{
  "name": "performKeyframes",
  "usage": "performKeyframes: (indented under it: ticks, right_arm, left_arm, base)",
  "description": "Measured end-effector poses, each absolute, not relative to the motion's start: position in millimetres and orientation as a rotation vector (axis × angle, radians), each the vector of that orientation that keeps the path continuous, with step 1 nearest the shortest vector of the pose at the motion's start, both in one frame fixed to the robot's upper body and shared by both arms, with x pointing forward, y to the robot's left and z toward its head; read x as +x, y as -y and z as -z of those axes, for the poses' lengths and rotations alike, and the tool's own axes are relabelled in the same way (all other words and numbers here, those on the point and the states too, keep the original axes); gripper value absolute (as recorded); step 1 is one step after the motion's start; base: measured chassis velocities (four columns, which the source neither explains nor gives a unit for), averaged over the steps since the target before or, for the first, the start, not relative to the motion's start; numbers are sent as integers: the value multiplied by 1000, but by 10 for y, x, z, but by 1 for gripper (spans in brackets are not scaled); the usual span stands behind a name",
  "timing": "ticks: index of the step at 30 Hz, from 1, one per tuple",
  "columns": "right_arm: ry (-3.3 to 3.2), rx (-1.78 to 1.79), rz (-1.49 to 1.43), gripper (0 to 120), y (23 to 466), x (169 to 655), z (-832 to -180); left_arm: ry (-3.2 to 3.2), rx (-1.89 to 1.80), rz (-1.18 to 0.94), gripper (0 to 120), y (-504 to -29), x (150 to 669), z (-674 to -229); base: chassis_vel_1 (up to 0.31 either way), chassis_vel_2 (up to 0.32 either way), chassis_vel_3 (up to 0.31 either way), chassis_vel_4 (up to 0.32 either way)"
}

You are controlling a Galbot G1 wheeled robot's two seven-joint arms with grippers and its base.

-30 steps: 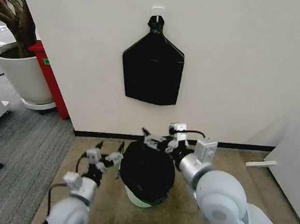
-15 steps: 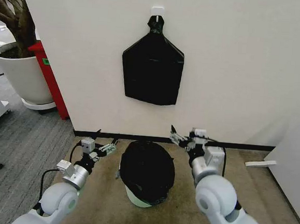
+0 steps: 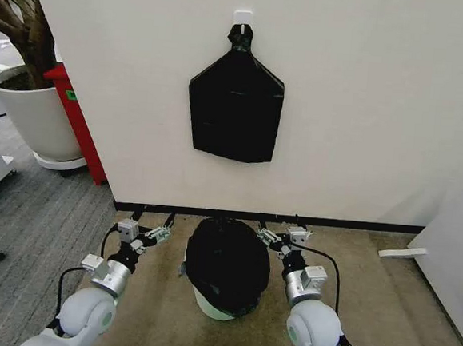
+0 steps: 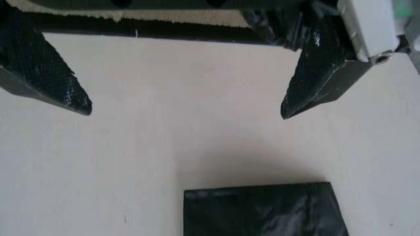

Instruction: Place the garbage bag over the trash bin.

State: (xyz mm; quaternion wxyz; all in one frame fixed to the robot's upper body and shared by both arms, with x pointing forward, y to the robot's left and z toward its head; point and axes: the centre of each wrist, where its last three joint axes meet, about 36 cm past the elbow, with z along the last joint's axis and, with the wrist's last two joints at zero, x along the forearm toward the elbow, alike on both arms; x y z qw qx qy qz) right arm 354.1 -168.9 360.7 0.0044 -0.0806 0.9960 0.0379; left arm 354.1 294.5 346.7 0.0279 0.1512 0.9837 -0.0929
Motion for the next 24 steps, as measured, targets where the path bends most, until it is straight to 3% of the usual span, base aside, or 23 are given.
performKeyframes:
  ticks: [24]
  right_arm:
    - [-3112, -291, -92, 100, 1669, 3475, -3538]
  left_arm:
    - [-3032, 447, 290, 100, -2918, 3515, -3368]
  base:
    - [0, 0, 0, 0]
